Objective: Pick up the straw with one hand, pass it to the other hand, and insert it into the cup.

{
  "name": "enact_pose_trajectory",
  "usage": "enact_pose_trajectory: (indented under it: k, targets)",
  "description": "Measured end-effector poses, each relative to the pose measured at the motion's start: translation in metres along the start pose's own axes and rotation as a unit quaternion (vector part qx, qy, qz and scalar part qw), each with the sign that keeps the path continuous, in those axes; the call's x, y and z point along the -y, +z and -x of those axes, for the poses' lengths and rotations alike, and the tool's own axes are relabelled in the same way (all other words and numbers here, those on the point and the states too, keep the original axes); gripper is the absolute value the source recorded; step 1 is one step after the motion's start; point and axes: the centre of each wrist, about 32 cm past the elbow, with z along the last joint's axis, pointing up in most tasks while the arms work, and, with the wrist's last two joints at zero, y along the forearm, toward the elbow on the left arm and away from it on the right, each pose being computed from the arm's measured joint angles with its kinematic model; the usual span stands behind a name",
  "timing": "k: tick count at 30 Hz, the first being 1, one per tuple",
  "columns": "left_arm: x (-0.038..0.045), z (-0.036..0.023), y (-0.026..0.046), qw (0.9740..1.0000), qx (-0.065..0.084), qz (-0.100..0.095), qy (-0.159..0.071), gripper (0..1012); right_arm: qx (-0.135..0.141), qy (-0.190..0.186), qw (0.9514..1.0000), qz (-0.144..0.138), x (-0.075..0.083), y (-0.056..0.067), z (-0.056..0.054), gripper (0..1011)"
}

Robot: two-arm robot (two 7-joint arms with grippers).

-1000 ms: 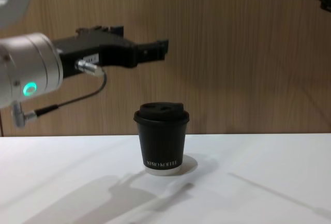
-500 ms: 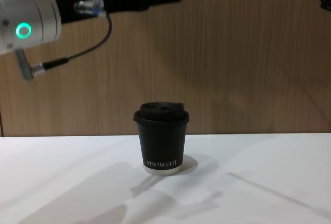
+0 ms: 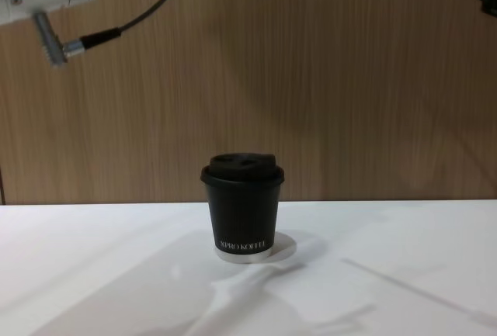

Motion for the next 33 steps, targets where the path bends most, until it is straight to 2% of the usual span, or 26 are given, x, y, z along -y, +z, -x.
enact_pose_trajectory:
  k: [5, 16, 33]
  targets:
    - [0.003, 0.0005, 0.0039, 0.9997, -0.019, 0.006, -0.014, 1003, 0.0, 0.0, 1.0, 0.0, 0.0, 0.0, 0.0, 0]
    - [0.0103, 0.0027, 0.0081, 0.9981, -0.052, 0.012, -0.03, 1003, 0.0, 0.0, 1.0, 0.0, 0.0, 0.0, 0.0, 0]
    - [0.0297, 0.0046, 0.0059, 0.9937, -0.101, 0.019, -0.043, 1003, 0.0, 0.0, 1.0, 0.0, 0.0, 0.0, 0.0, 0]
